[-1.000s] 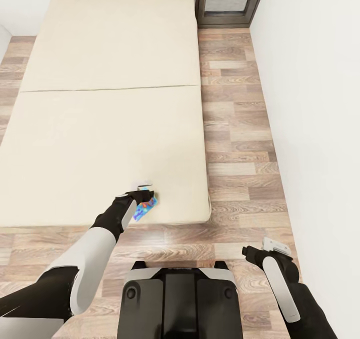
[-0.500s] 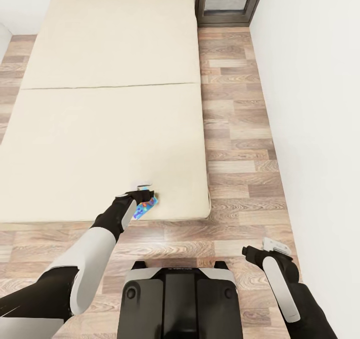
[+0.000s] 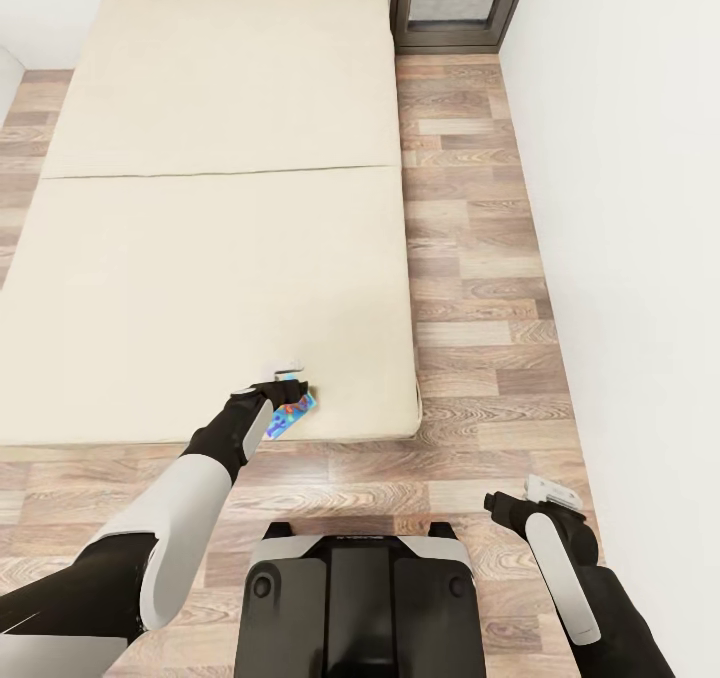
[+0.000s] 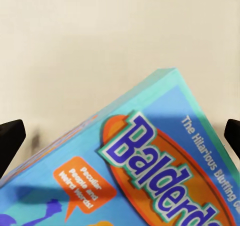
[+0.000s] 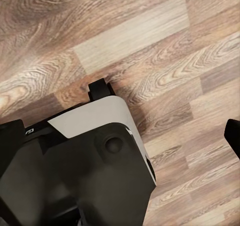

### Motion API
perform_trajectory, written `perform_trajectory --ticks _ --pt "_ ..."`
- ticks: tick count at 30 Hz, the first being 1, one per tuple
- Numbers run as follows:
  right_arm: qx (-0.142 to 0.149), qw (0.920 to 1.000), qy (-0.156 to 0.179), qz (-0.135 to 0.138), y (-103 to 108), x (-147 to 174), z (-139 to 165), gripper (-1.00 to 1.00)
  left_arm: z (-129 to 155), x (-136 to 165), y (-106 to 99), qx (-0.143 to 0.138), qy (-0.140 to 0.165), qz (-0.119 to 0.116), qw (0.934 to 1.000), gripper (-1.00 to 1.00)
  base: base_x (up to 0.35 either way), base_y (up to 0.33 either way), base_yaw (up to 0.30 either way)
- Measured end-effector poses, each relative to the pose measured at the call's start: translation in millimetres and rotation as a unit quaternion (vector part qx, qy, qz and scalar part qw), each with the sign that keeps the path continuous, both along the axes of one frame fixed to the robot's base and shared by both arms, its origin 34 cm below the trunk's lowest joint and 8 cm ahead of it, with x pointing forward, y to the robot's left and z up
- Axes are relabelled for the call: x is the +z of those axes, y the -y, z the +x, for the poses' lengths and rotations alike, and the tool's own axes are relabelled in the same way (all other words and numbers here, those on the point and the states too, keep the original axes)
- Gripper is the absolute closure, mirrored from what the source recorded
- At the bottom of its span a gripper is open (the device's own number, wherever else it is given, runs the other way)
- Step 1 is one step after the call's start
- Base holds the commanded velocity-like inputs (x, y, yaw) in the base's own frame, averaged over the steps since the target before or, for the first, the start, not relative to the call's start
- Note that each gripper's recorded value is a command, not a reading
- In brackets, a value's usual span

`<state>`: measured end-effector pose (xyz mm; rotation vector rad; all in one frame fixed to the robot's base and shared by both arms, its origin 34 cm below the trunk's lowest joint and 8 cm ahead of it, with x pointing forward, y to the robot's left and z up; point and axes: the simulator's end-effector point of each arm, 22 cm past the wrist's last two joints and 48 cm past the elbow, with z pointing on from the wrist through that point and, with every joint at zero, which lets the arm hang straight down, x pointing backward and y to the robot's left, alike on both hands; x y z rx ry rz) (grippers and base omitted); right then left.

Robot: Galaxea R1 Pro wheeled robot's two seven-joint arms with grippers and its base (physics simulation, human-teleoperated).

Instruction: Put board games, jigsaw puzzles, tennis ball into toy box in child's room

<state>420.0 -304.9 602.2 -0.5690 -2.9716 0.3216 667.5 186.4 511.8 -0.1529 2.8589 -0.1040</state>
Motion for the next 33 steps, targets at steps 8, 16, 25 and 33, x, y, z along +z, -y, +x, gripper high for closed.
perform_trajectory --ticks 8,16,25,33 --pt "0.001 1.0 0.0 0.0 -0.2 0.0 0.1 -1.0 0.0 0.0 0.3 0.0 0.0 0.0 1.0 -1.0 -0.007 0.0 0.0" --pt "0.001 1.0 0.0 0.0 -0.2 0.0 0.2 -1.0 0.0 0.0 0.3 0.0 0.0 0.0 1.0 -1.0 -0.078 0.0 0.0" --pt "0.001 1.0 0.0 0.0 -0.1 -0.1 0.0 -1.0 0.0 0.0 0.3 0.0 0.0 0.0 1.0 -1.0 -0.003 0.0 0.0" --pt "0.001 1.0 -0.004 -0.001 0.4 -1.3 -2.7 -1.0 0.0 -0.1 0.3 0.0 0.0 0.0 1.0 -1.0 -0.073 0.0 0.0"
